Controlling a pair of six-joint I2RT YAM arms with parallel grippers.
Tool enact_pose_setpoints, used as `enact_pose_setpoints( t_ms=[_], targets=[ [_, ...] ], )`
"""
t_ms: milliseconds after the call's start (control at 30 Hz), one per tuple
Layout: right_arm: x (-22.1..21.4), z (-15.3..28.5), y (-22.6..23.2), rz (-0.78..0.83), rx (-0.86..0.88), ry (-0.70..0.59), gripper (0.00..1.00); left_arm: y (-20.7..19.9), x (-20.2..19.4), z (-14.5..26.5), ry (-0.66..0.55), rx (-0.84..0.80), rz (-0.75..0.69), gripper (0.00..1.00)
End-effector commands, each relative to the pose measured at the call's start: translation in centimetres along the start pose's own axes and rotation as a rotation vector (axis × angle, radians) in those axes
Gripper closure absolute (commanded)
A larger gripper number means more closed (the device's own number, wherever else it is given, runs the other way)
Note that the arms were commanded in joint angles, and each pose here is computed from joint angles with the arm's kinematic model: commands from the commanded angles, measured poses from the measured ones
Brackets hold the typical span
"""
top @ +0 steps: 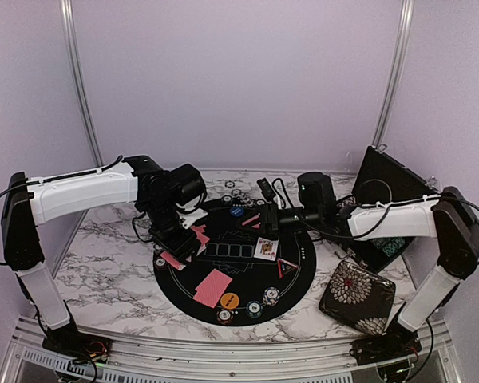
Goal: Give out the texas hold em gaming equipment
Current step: Flop the poker card in the community card area, then pick up the poker card from the face-down deck piles.
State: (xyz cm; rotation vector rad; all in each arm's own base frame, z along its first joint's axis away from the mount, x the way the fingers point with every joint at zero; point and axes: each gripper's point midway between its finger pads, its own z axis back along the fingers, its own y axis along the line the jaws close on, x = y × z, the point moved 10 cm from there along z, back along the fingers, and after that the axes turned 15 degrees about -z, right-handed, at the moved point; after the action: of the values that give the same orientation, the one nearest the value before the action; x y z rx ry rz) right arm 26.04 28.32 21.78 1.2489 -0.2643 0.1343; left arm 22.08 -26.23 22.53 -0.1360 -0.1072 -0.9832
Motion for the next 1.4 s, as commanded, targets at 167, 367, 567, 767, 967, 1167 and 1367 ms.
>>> enact_pose_setpoints(
  t_ms=[167,367,567,767,967,1167,1367],
  targets=[
    [-0.2,-2.9,-0.4,-0.215,0.176,0.146,0.56,-0.5,0.2,0.5,-0.011,-0.005,-0.023,0.56],
    [-0.6,-5.0,-0.7,-0.266,0.216,0.192,0.62,-0.5,0.3,0.4,-0.007,-0.011,-0.026,0.56],
    [-0.6,-6.5,-0.2,-0.298,0.254,0.220,0.69,-0.6,0.4,0.3,-0.006,-0.011,-0.028,0.56],
    [-0.6,-7.2,-0.1,-0.307,0.263,0.232,0.72,-0.7,0.4,0.1,-0.001,-0.007,-0.031,0.56],
    [-0.9,-7.8,-0.5,-0.325,0.255,0.245,0.75,-0.7,0.3,0.1,0.002,-0.003,-0.031,0.56],
    [-1.1,-7.8,-1.0,-0.344,0.246,0.238,0.77,-0.7,0.2,0.2,0.002,0.000,-0.031,0.56],
    [-1.1,-7.4,-0.5,-0.336,0.256,0.228,0.77,-0.7,0.1,0.2,0.002,0.000,-0.030,0.56]
  ],
)
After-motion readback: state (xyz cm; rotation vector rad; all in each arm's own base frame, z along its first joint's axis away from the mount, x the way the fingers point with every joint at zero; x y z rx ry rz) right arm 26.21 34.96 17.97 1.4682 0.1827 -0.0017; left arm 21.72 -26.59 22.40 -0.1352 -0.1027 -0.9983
